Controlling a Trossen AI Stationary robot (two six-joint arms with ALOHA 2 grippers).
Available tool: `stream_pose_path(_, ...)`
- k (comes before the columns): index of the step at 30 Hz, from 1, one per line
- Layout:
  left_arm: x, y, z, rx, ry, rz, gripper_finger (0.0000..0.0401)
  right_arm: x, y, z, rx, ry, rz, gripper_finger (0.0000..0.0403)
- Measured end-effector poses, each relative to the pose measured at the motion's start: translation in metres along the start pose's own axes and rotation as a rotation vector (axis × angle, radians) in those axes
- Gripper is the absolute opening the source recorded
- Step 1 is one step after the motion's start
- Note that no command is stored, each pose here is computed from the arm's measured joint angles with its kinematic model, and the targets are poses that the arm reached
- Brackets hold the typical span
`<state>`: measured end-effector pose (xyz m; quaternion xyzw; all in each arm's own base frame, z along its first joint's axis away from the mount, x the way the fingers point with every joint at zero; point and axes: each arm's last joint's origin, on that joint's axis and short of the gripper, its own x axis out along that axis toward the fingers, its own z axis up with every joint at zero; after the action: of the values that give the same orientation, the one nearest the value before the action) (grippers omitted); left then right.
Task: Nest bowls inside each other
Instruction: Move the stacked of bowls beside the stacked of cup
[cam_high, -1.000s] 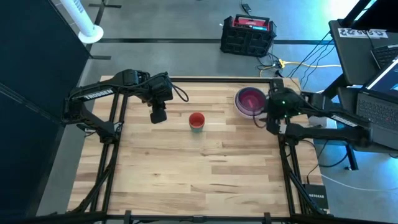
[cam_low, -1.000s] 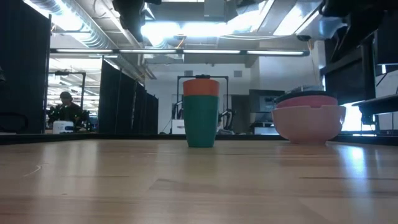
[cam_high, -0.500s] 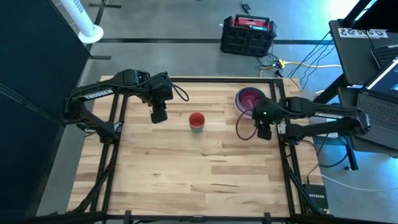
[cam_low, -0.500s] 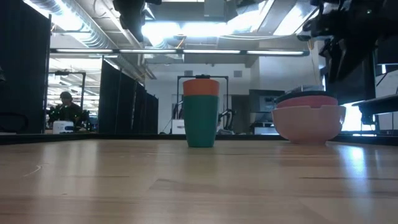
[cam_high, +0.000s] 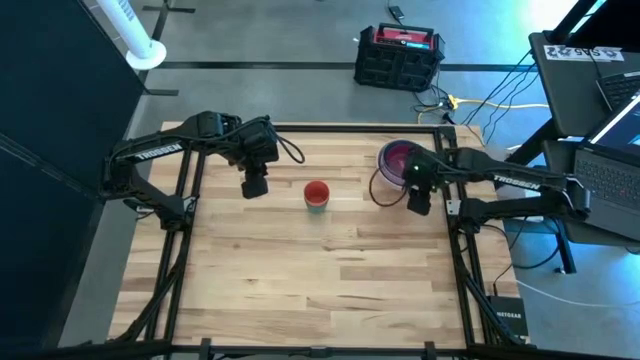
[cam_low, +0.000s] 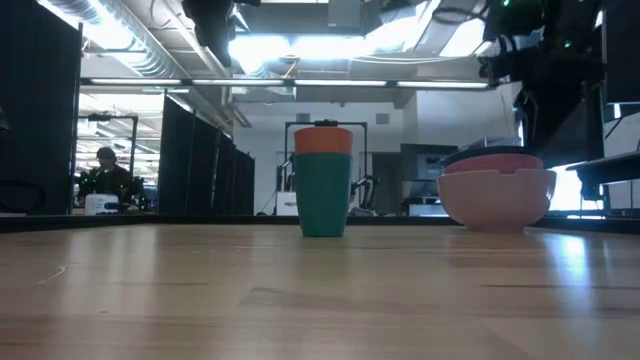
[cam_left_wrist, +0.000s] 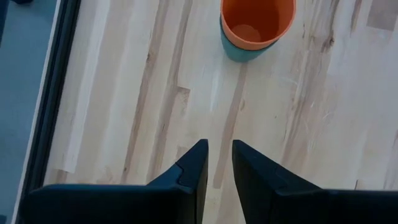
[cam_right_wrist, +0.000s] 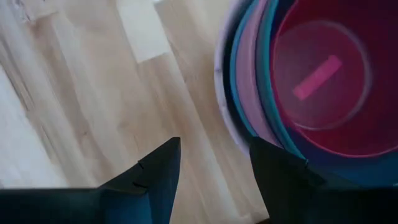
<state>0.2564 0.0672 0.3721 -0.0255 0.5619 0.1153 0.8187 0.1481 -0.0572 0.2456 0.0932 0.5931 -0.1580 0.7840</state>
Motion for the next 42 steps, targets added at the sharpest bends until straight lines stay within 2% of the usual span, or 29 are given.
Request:
stream_pose_path(7, 0.000, 0.000, 0.000, 0.027, 0.000, 0.000, 0.0056, 0.011, 0.000, 0.006, -0.006, 0.057, 0.027, 0.0182)
stream_pose_path(31, 0.000, 0.000, 0.001, 0.077, -0.015, 0.002, 0.0056, 0.032, 0.000, 0.015, -0.001, 0.174, 0.010, 0.0182)
stream_pose_path(42, 0.000, 0.000, 0.001, 0.078, -0.015, 0.002, 0.0056, 0.052, 0.002, 0.021, -0.012, 0.276, 0.054, 0.0182)
